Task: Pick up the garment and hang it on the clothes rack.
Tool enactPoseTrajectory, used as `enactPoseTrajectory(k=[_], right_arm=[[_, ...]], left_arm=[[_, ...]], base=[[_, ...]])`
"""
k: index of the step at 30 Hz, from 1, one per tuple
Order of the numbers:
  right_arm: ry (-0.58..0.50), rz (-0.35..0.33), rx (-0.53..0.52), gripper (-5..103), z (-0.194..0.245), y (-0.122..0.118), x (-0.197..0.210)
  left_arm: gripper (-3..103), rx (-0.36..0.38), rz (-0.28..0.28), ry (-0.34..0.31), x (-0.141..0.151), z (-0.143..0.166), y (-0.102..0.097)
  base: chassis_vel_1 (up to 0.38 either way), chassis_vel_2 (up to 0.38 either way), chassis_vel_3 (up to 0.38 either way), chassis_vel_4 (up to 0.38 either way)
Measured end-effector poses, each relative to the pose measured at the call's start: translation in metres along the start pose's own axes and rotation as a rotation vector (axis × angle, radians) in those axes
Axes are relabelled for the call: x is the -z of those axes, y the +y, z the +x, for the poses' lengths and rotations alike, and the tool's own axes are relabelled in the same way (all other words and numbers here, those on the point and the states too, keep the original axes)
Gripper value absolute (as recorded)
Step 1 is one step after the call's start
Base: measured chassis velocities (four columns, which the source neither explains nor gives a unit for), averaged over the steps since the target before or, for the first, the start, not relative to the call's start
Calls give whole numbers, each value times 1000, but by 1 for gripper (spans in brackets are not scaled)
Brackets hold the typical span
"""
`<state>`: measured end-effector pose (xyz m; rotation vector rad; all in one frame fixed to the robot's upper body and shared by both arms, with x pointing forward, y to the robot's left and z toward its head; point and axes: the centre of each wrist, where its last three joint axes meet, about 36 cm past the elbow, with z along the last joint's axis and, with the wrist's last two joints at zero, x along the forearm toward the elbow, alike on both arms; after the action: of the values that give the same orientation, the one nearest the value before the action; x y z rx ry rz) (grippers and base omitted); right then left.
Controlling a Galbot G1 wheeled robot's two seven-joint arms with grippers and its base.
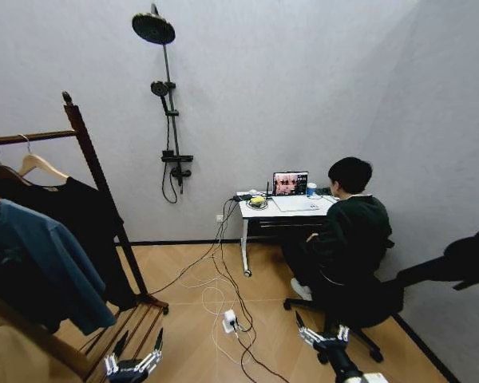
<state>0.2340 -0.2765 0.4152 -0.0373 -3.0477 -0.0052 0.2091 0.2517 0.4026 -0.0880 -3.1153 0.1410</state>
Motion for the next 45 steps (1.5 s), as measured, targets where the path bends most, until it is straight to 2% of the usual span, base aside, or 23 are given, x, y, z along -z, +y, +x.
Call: enactPoseTrajectory(k=[8,18,45], right_arm=[[0,0,0,100,0,0,0],[0,0,0,100,0,0,0],[0,0,0,100,0,0,0]], left_arm=[[100,0,0,0,0,0,0],[100,0,0,0,0,0,0],[100,0,0,0,0,0,0]], base=[[41,-43,-37,47],[187,-208,-194,193],[345,-340,-336,337]])
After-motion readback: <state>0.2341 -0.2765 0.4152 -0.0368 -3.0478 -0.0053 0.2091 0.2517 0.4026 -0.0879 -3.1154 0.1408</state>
